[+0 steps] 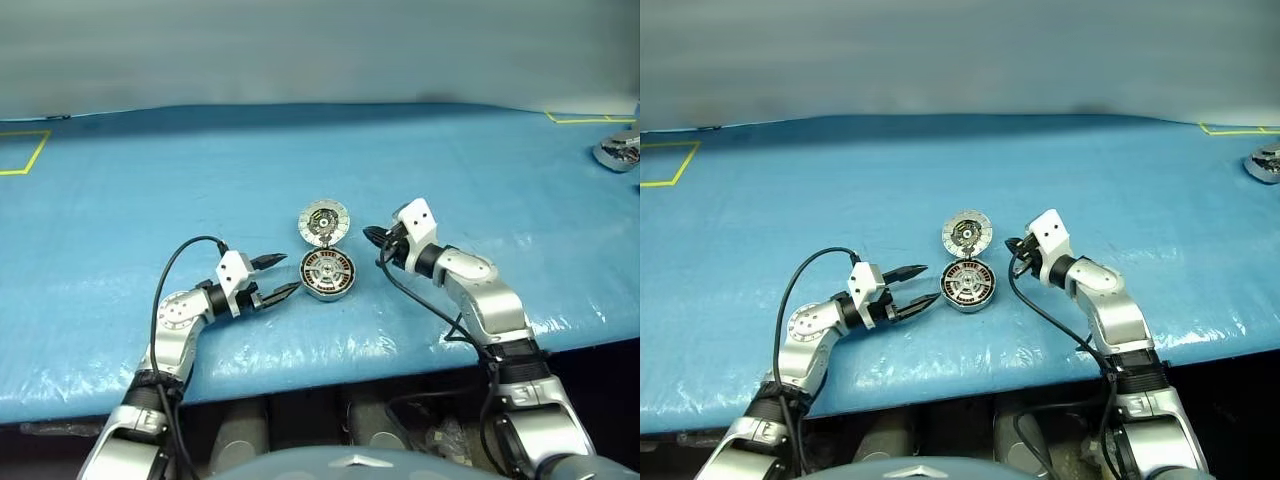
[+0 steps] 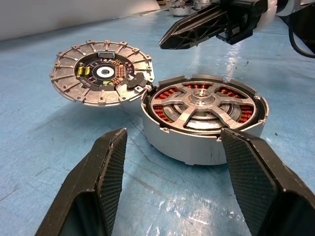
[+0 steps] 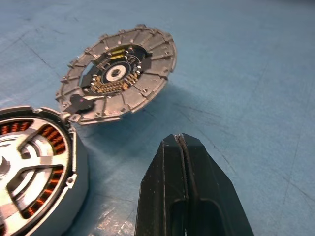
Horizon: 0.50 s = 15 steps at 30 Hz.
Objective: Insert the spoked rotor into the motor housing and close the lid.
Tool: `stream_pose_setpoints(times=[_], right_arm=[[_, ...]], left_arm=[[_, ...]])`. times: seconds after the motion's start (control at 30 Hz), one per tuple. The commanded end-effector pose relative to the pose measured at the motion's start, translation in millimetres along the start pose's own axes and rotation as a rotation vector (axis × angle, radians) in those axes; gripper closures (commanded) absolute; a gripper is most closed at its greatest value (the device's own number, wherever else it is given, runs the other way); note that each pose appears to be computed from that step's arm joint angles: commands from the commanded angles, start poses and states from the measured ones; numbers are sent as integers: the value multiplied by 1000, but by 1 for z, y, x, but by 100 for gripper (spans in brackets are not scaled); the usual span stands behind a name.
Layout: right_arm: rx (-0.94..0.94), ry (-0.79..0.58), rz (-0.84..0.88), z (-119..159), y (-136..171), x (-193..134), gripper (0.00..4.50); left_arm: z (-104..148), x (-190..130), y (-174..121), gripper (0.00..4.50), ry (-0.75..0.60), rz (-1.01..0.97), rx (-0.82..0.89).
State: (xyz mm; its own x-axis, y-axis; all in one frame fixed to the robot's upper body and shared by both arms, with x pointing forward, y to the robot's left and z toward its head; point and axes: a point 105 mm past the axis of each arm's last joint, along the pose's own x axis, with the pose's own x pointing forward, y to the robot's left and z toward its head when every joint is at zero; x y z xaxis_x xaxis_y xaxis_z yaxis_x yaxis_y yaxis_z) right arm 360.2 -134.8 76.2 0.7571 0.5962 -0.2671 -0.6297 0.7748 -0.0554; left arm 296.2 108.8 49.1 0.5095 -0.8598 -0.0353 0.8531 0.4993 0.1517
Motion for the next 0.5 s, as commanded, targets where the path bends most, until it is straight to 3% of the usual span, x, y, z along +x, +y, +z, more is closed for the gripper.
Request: stream_pose_setpoints(times=[0.03,0.13,0.3,0.5], right_arm=[[24,-15,-15,1,-14,9,390],[34,-30,-91,1,-32,24,297],[215,-133,-8,19,-32,45,297],[322,-135,139,27,-13,64,297]], left_arm=[[13,0,1,129,-47,20,49],[13,-1,2,129,-49,40,51],[13,-4,1,129,-51,67,52],[13,-9,2,129,-50,102,61]])
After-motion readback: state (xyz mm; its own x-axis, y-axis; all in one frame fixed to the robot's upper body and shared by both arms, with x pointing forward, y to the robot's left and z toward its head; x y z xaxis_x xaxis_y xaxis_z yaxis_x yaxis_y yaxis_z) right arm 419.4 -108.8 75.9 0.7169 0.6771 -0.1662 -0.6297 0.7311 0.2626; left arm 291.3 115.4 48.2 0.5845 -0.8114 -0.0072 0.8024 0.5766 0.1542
